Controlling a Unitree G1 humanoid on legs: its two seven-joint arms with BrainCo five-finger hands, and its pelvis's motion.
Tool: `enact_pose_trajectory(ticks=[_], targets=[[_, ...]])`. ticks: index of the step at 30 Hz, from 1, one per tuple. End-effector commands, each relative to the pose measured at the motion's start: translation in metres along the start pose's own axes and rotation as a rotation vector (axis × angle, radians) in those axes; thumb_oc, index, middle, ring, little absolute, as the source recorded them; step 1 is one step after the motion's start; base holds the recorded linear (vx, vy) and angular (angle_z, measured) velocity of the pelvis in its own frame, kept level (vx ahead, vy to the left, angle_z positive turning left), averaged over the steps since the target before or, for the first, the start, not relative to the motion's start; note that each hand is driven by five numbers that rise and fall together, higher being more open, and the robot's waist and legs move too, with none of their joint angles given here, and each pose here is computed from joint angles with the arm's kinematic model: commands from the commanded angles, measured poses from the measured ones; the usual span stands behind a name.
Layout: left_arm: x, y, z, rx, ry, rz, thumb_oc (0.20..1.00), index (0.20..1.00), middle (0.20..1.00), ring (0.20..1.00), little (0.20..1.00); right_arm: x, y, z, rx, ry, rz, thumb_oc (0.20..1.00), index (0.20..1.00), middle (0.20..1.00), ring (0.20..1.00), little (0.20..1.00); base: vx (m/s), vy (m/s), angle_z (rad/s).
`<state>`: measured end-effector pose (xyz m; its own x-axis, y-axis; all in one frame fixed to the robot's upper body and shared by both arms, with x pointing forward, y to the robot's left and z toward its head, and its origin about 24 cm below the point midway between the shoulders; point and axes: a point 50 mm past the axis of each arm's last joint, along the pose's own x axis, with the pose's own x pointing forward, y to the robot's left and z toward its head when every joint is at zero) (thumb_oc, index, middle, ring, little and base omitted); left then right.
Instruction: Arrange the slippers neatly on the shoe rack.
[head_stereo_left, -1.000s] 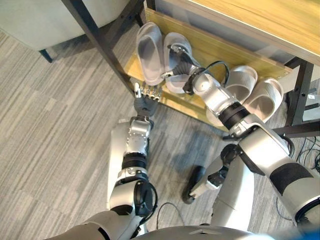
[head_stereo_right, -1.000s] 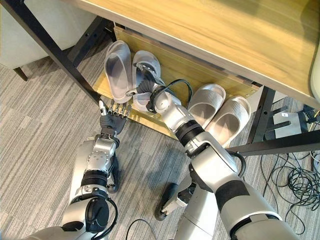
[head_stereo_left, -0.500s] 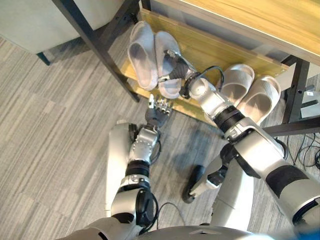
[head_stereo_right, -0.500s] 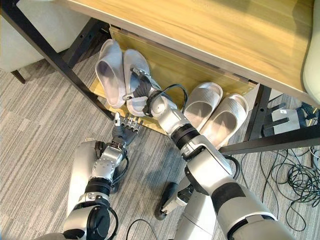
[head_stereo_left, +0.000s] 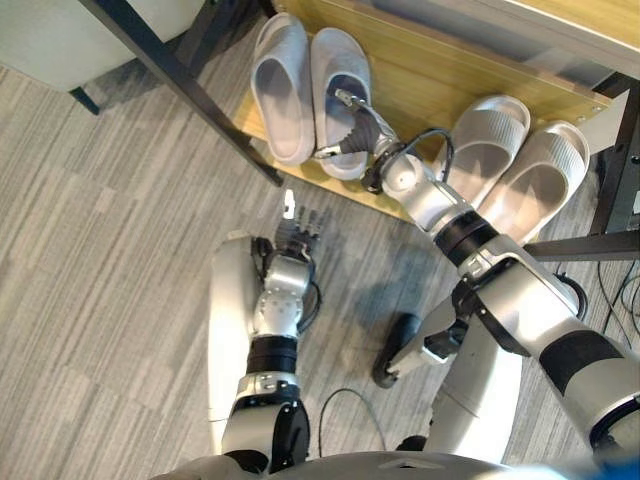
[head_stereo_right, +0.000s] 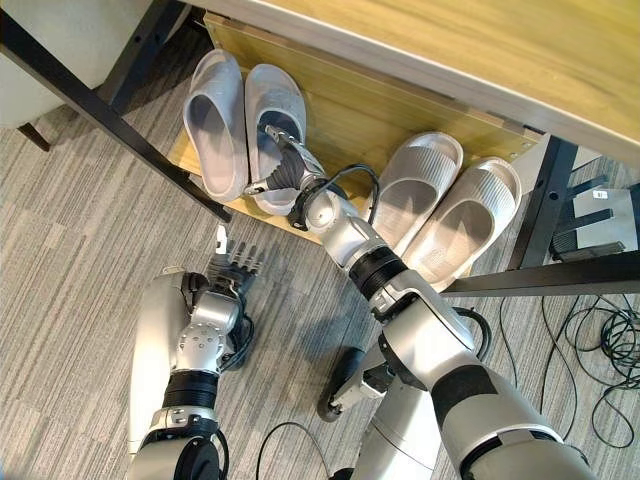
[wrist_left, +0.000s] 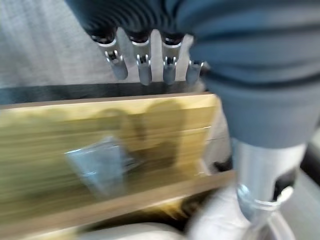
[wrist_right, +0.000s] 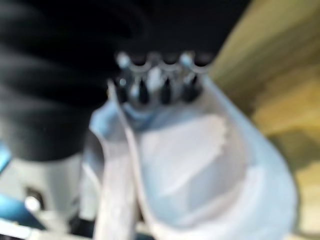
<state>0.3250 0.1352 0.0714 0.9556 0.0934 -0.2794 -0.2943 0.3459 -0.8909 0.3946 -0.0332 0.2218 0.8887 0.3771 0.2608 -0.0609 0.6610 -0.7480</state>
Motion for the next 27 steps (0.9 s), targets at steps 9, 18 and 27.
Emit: enact_pose_trajectory(ticks=[9, 18, 27], targets=[[-0.058, 0.061, 0.111, -0.005, -0.707, 0.200, 1.000, 1.000, 1.000, 1.000, 1.000, -0.014, -0.059, 0.030, -0.300, -0.248, -0.286, 1.000, 1.000, 1.000, 1.000, 1.000, 0.01, -0.009, 0.02], [-0.084, 0.026, 0.155, -0.030, -0.951, 0.030, 1.000, 1.000, 1.000, 1.000, 1.000, -0.022, -0.050, 0.014, -0.191, -0.203, -0.235, 1.000, 1.000, 1.000, 1.000, 1.000, 0.00, -0.004, 0.02], [-0.110, 0.015, 0.202, -0.309, -1.130, -0.075, 1.000, 1.000, 1.000, 1.000, 1.000, -0.006, -0.018, 0.007, 0.073, -0.049, -0.129, 1.000, 1.000, 1.000, 1.000, 1.000, 0.01, 0.011, 0.09]])
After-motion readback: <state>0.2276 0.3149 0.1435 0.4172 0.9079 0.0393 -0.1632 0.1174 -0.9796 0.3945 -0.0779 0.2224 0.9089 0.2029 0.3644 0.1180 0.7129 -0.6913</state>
